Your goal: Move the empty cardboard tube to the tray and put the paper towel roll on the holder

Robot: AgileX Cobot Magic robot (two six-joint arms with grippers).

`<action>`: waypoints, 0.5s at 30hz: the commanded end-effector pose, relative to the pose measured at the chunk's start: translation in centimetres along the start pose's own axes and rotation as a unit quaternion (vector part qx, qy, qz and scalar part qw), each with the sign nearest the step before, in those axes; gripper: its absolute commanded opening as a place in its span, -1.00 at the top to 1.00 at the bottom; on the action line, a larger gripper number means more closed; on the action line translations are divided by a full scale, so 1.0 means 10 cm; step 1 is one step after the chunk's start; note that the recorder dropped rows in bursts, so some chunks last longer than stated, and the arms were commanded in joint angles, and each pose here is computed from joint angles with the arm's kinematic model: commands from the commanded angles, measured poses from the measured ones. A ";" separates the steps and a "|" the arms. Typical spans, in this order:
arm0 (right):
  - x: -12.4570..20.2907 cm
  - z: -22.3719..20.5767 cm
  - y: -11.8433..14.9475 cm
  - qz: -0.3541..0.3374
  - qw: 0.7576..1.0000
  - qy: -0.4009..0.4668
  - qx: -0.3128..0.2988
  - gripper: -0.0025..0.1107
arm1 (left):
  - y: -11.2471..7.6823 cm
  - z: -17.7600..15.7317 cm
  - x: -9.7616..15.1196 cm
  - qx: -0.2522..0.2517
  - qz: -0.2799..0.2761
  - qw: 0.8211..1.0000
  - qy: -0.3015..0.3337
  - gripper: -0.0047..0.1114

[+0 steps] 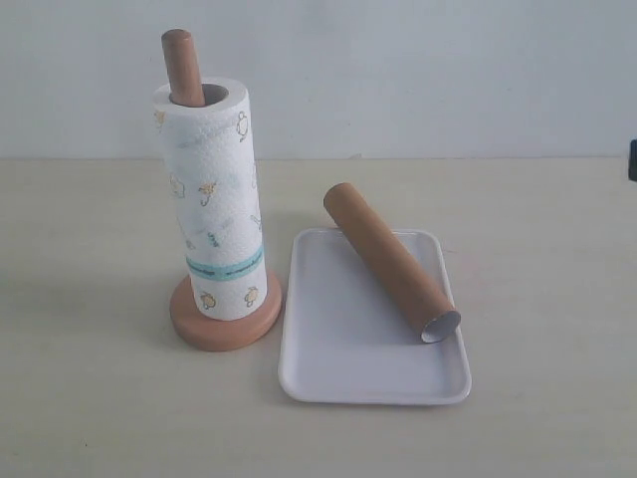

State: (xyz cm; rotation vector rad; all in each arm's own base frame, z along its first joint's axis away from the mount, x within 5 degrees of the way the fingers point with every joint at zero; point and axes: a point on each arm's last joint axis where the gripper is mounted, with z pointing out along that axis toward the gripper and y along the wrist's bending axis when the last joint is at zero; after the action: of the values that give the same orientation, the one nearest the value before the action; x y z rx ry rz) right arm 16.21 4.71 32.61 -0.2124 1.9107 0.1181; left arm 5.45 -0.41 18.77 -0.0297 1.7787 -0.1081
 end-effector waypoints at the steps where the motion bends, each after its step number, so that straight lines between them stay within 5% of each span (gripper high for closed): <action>1: -0.12 -0.41 -0.06 0.010 0.997 -0.081 -0.002 0.79 | 0.00 0.00 0.01 -0.002 0.000 1.000 -0.002 0.85; 4: -0.16 -0.79 -0.15 0.018 0.988 -0.154 0.009 0.79 | 0.00 0.00 0.01 -0.002 0.000 1.000 -0.002 0.85; 7: 0.03 -1.22 -0.30 0.063 0.968 -0.226 0.092 0.79 | 0.00 0.00 0.01 -0.002 0.000 1.000 -0.002 0.85; 15: 0.45 -1.31 -0.33 0.104 0.950 -0.243 0.168 0.79 | 0.00 0.00 0.01 -0.002 0.000 1.000 -0.002 0.85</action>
State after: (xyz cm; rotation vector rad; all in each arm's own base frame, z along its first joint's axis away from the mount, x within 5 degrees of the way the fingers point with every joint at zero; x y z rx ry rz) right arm 3.47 -1.35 33.81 0.2069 1.4244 -0.0283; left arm 5.45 -0.41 18.77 -0.0297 1.7787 -0.1081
